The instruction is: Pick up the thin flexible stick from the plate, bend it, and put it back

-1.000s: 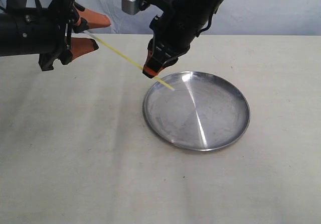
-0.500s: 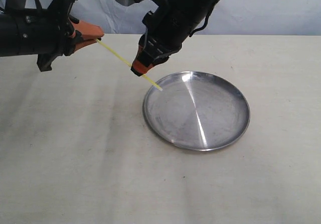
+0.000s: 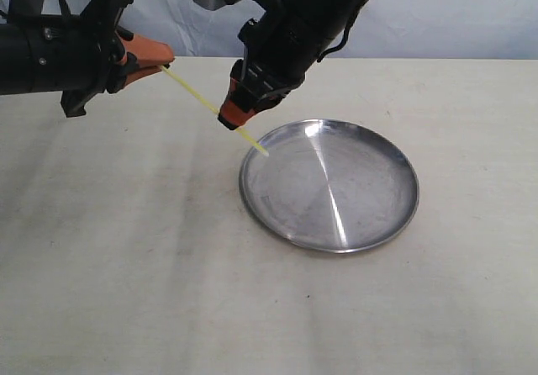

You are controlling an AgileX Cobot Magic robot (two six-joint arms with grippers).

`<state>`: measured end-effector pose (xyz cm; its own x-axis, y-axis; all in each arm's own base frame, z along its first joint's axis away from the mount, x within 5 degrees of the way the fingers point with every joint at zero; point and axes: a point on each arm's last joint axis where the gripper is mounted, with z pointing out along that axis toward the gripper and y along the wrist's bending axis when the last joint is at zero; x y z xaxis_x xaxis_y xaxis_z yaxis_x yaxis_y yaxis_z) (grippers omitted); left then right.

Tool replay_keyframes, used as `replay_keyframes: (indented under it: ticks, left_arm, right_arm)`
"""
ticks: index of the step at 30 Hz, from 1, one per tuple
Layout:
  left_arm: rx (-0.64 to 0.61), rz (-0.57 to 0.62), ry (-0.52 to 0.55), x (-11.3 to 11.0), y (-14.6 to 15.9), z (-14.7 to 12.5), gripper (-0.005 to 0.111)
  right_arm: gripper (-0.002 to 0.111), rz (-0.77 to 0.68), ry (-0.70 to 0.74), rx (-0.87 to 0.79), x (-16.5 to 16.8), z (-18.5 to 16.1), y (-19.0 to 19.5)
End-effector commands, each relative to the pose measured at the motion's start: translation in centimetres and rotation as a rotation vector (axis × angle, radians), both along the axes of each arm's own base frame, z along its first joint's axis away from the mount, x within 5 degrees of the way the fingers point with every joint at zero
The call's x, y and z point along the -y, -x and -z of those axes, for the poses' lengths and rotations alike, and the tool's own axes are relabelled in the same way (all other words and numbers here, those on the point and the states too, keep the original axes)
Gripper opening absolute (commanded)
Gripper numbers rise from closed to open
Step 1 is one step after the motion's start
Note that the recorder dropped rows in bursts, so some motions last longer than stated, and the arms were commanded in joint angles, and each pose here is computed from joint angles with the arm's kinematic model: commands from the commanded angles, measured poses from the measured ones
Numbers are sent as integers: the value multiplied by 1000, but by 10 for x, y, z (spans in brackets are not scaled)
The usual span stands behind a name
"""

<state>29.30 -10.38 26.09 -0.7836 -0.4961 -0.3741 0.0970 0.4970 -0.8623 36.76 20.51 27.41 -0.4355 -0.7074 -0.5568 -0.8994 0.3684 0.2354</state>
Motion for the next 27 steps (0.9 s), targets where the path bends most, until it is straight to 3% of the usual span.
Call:
replay_keyframes:
  ticks: [1, 8, 19, 22, 25, 27]
  left_arm:
    - [11, -6, 7, 0, -1, -3, 0]
    - [16, 1, 12, 0, -2, -4, 0]
    - [21, 11, 19, 1, -1, -6, 0]
    - [23, 11, 20, 1, -2, -7, 0]
    - [23, 11, 20, 1, -2, -7, 0]
    - [28, 13, 15, 1, -2, -6, 0]
  right_arm:
    - [45, -15, 6, 4, 1, -3, 3]
    - [46, 5, 18, 42, 2, -2, -1]
    - [45, 15, 59, -12, 2, 30, -6]
    - [30, 15, 71, -4, 3, 31, -6]
    - [2, 29, 70, 1, 3, 31, -8]
    - [0, 59, 62, -9, 2, 31, -8]
